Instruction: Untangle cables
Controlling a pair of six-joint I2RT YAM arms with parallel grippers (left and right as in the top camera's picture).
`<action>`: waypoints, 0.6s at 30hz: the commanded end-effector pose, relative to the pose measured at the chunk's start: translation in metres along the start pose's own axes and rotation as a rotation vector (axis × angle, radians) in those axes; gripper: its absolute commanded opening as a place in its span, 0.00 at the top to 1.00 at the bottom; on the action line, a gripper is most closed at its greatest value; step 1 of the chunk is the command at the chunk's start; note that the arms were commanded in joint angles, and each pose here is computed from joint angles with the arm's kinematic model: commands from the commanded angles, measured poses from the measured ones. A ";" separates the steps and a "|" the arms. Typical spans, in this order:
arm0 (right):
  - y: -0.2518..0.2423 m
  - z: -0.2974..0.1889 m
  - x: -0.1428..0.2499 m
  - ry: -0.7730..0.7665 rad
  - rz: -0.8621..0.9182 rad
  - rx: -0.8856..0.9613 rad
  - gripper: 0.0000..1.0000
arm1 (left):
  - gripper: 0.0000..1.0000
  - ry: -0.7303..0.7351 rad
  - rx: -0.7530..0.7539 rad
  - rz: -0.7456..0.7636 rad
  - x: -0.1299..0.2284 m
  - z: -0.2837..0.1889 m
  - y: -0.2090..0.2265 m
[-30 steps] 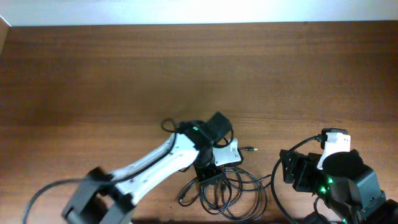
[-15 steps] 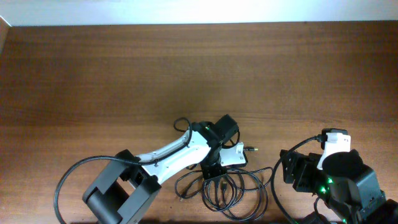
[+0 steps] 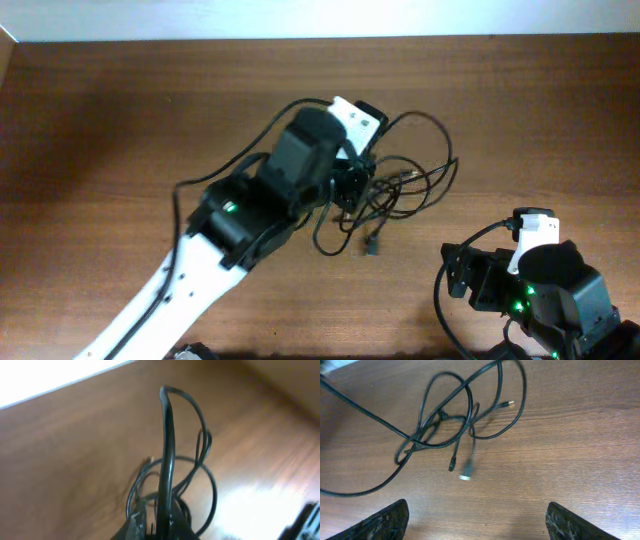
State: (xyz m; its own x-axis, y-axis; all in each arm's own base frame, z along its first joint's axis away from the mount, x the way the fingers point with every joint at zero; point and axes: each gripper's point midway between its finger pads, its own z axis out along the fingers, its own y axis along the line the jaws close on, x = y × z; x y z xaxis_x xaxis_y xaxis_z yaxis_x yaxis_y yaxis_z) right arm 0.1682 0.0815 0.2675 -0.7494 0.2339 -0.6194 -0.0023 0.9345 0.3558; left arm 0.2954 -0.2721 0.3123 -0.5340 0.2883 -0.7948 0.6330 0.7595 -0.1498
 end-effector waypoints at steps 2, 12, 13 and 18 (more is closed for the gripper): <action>0.011 -0.002 -0.014 -0.053 0.017 -0.045 0.12 | 1.00 -0.268 0.148 -0.075 -0.057 -0.074 -0.029; 0.004 0.115 0.001 0.233 -0.050 0.267 0.13 | 1.00 -0.435 0.197 -0.042 -0.075 -0.142 -0.037; -0.012 0.120 0.006 0.262 -0.031 0.354 0.13 | 1.00 -0.451 0.148 -0.060 -0.075 -0.149 -0.023; -0.099 0.098 0.001 0.312 0.204 0.621 0.12 | 1.00 -0.527 -0.011 -0.119 -0.069 -0.193 0.025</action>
State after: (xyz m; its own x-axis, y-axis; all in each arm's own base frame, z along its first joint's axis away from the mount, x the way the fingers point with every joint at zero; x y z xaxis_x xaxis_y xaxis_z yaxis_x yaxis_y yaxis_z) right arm 0.2321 0.0440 0.1597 -0.8938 0.3251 -0.3090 0.3604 0.9306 -0.0634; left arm 0.2458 -0.1840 0.4586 -0.2952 -0.0844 -0.9517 0.6146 0.7459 -0.2568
